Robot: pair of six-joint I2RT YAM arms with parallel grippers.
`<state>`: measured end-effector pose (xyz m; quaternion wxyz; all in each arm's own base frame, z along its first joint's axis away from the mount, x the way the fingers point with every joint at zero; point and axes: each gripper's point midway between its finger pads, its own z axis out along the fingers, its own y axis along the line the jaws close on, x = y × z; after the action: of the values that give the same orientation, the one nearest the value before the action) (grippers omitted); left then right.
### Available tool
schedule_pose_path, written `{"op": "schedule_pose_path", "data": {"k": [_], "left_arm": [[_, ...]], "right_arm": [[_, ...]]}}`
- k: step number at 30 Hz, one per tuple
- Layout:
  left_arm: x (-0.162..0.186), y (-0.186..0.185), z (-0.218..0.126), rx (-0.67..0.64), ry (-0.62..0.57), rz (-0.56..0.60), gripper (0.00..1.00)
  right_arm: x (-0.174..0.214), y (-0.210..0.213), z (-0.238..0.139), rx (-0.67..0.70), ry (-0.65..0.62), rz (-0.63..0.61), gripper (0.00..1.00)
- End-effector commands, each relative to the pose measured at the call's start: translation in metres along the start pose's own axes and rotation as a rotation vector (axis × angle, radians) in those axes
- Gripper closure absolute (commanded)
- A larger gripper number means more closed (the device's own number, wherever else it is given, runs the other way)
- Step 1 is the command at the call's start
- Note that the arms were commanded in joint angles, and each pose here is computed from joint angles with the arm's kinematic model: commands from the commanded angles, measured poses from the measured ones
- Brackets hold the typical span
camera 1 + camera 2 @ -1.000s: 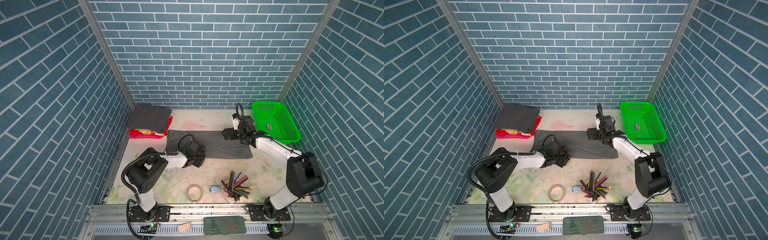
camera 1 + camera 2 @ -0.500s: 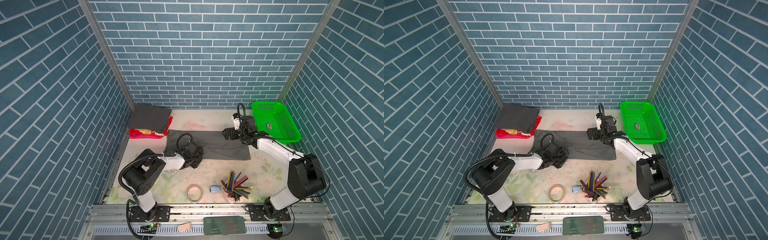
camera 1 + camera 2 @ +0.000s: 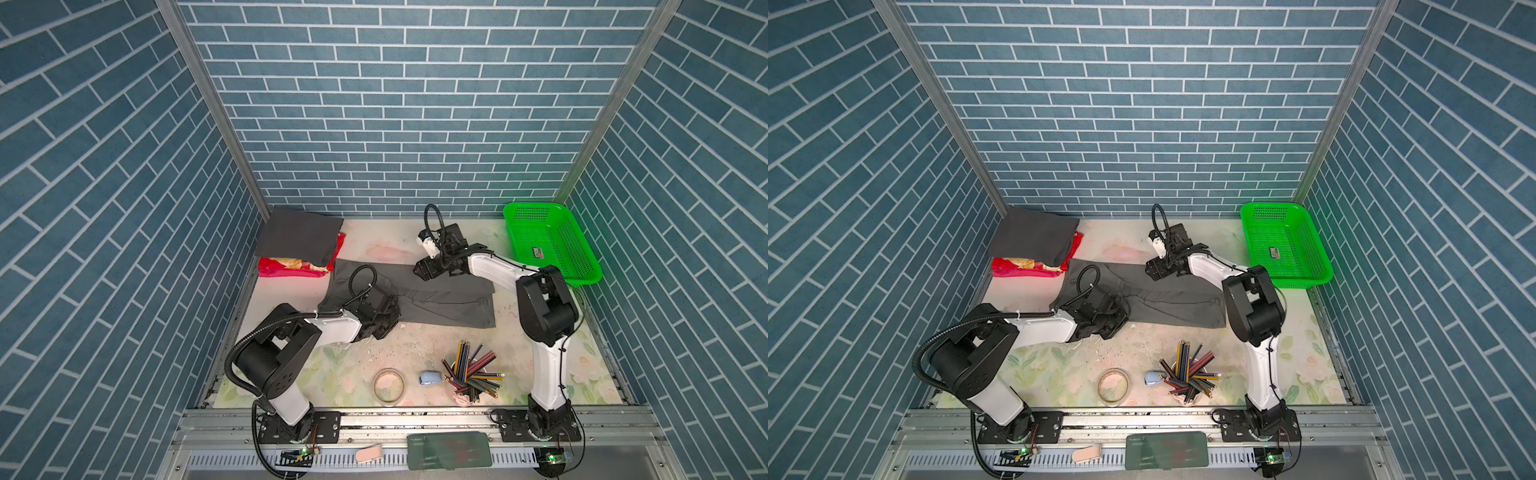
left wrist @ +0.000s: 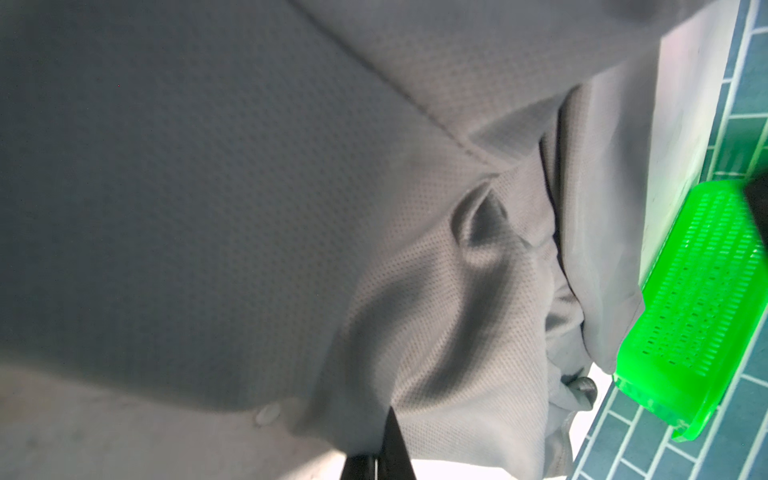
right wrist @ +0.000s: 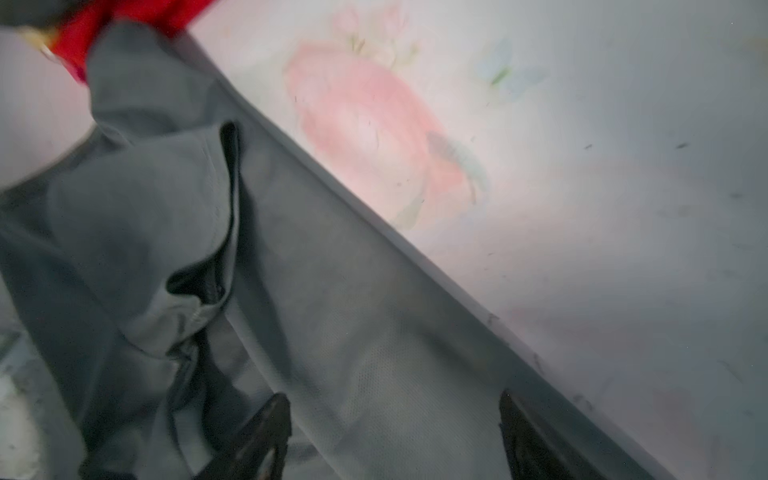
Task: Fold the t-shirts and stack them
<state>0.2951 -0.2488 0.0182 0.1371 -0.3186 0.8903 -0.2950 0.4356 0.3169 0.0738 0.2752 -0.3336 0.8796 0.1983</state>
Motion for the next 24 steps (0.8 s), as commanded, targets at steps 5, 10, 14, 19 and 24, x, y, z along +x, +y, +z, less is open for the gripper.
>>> {"op": "schedule_pose_path", "data": {"k": [5, 10, 14, 19, 24], "left_arm": [[0.006, 0.066, 0.000, -0.211, 0.027, 0.048, 1.00], [0.005, 0.063, 0.002, -0.211, 0.032, 0.066, 1.00], [0.006, 0.065, 0.004, -0.214, 0.039, 0.066, 1.00], [0.007, 0.066, 0.005, -0.221, 0.042, 0.075, 1.00], [0.004, 0.063, 0.004, -0.226, 0.035, 0.089, 1.00]], "right_arm": [[0.007, -0.011, 0.036, 0.034, 0.113, -0.131, 0.24], [0.002, -0.015, 0.045, 0.047, 0.123, -0.151, 0.24], [-0.002, -0.011, 0.050, 0.048, 0.116, -0.183, 0.24], [-0.002, -0.013, 0.063, 0.045, 0.130, -0.215, 0.26], [0.003, -0.012, 0.073, 0.019, 0.152, -0.245, 0.33]]}}
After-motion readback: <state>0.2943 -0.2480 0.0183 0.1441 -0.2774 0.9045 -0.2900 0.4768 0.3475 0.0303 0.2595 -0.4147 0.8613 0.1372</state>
